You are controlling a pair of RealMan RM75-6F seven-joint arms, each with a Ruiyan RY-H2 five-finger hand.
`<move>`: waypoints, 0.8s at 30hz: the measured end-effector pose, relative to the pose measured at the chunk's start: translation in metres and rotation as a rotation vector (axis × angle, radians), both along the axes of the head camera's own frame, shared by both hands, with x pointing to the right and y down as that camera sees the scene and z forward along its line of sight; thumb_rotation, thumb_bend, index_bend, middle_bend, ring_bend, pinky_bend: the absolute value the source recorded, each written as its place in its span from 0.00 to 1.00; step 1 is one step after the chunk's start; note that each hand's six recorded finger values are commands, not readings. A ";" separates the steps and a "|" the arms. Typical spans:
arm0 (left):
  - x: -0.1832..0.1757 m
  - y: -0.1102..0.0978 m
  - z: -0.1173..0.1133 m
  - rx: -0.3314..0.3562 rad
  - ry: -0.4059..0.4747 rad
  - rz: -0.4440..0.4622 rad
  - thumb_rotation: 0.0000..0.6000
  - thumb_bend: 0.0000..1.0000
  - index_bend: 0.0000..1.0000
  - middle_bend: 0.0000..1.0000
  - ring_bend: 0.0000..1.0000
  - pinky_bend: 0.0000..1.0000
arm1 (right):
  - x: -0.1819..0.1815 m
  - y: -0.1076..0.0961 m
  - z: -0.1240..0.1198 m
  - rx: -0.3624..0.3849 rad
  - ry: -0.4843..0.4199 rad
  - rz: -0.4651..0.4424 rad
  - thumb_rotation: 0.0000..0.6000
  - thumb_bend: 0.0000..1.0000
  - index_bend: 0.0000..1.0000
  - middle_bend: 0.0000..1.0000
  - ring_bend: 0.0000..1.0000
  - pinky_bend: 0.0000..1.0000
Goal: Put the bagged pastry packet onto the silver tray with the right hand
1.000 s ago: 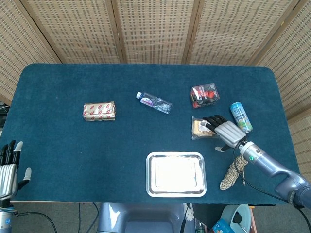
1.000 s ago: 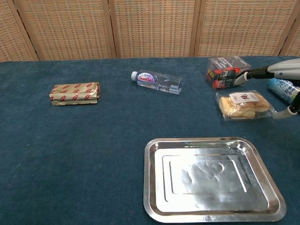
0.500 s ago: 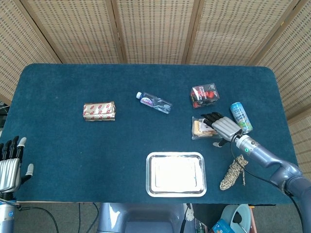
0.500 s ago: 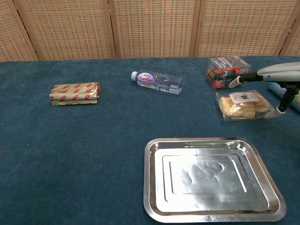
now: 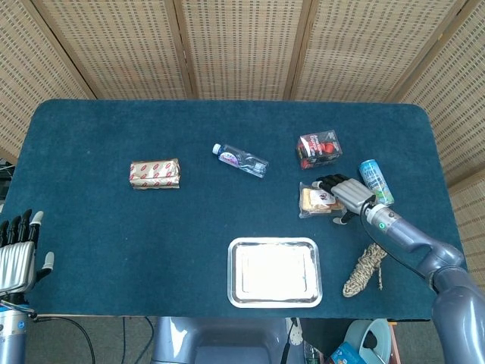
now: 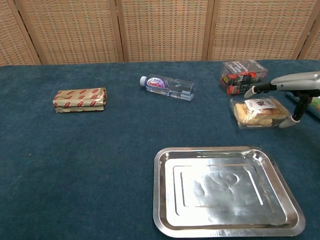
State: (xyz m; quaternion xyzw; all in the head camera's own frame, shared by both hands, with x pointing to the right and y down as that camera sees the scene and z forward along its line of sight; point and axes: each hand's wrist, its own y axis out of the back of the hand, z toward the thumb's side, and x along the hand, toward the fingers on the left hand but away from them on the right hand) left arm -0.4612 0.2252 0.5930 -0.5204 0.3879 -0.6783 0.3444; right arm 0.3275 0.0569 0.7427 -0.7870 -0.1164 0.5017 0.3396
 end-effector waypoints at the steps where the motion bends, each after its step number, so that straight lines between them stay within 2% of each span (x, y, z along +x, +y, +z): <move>1: 0.000 0.000 0.000 0.000 0.000 -0.001 0.99 0.41 0.00 0.00 0.00 0.00 | 0.000 0.001 0.002 -0.005 0.002 0.000 1.00 0.22 0.10 0.12 0.10 0.12; 6: -0.002 -0.001 0.001 -0.001 0.002 -0.002 0.99 0.41 0.00 0.00 0.00 0.00 | -0.001 0.005 0.010 -0.023 0.012 -0.003 1.00 0.22 0.22 0.24 0.19 0.23; 11: -0.003 -0.001 0.002 -0.002 0.004 0.000 0.99 0.41 0.00 0.00 0.00 0.00 | -0.002 0.006 0.011 -0.009 0.007 -0.014 1.00 0.22 0.35 0.36 0.29 0.35; 19: -0.004 -0.001 0.002 0.001 0.009 0.003 0.99 0.41 0.00 0.00 0.00 0.00 | -0.005 0.006 0.005 0.029 -0.015 -0.033 1.00 0.22 0.38 0.40 0.33 0.39; 24: -0.003 0.001 -0.001 0.009 0.013 0.006 0.99 0.41 0.00 0.00 0.00 0.00 | -0.020 0.009 -0.004 0.063 -0.064 -0.086 1.00 0.22 0.38 0.40 0.33 0.39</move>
